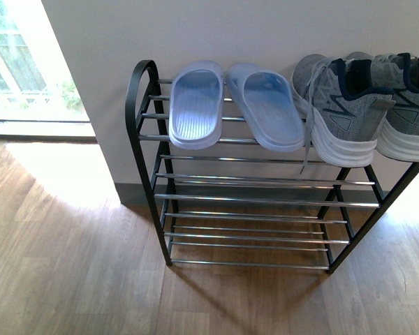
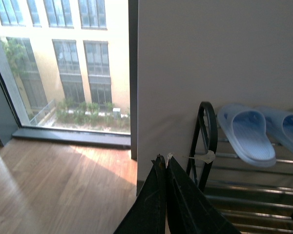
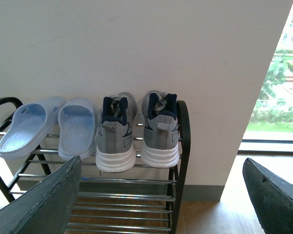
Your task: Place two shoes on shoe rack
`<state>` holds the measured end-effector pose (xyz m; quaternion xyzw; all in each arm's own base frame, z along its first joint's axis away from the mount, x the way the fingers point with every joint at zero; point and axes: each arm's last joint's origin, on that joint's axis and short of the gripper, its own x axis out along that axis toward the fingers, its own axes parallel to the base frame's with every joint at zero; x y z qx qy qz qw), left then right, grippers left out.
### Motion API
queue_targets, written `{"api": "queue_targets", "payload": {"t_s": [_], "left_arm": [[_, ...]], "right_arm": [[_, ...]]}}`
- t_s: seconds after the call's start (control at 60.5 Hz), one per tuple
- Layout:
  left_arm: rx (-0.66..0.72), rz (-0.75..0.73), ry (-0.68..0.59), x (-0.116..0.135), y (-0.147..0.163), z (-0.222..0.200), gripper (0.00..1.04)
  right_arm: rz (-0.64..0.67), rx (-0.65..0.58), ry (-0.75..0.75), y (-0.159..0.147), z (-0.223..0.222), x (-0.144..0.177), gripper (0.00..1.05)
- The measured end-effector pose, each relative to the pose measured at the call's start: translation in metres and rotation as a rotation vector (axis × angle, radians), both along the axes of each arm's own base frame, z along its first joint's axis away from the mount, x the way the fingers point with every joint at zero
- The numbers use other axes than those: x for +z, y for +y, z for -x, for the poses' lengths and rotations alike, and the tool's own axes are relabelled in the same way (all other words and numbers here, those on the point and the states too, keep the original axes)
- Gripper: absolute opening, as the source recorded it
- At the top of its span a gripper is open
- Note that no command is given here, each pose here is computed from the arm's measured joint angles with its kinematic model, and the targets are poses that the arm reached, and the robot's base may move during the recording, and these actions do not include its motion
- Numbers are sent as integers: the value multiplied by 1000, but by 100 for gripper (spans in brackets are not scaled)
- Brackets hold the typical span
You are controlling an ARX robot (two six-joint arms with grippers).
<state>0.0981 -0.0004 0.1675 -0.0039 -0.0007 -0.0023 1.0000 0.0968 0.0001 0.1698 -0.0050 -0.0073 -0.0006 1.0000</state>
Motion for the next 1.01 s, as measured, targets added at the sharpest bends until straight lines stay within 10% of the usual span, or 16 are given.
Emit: {"api": "queue_targets", "payload": {"t_s": [0.182,0.711,1.008], "left_arm": [[1,0,4,0,0,0,4],[2,0,3,0,0,0,96],[2,-2,3,0,0,0,95]], "right_arm": [[0,0,0,0,0,0,96],[0,1,1,0,0,0,96],[0,1,0,0,0,0,96]]}}
